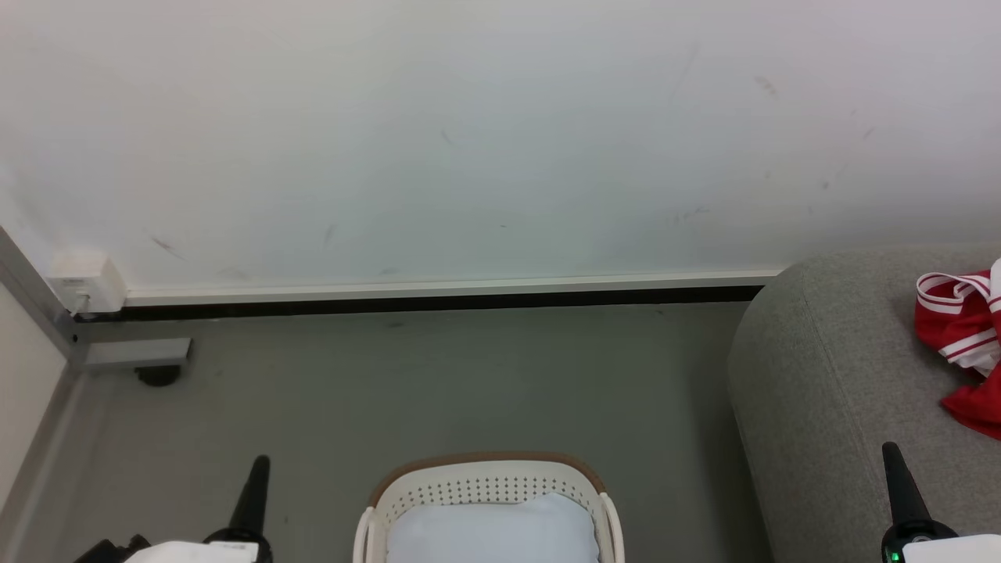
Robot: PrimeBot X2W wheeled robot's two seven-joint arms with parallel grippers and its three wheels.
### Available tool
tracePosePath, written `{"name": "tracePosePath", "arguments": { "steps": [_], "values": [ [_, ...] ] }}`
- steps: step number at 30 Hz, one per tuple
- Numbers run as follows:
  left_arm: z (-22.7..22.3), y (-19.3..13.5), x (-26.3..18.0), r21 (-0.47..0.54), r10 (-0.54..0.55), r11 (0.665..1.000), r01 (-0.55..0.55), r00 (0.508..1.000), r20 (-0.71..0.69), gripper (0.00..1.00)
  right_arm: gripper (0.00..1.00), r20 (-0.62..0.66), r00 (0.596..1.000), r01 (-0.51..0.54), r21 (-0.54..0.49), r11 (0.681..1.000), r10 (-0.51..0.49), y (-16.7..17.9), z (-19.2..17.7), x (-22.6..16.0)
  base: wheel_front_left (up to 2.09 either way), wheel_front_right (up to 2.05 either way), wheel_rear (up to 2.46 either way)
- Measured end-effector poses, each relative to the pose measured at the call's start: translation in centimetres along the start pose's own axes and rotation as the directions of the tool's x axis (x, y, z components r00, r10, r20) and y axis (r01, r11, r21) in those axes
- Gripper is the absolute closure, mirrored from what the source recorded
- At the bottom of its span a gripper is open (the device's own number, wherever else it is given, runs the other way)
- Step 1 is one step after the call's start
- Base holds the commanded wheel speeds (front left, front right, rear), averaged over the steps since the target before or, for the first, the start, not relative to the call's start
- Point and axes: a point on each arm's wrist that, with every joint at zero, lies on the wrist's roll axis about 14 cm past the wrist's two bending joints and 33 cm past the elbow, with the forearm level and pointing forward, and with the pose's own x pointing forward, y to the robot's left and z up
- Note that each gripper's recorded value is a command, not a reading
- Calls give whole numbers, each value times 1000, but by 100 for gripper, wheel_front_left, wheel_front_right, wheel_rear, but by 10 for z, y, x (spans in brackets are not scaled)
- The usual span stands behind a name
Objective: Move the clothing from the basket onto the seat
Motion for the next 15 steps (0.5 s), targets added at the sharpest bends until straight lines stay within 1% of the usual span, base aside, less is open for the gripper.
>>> {"name": "tracePosePath", "arguments": {
  "steps": [15],
  "values": [
    [4, -10, 5, -125, -43, 991, 43, 999, 2, 100, 100, 4, 1000, -20, 128, 992, 20, 6, 4, 5, 0, 0, 0]
  ]
}}
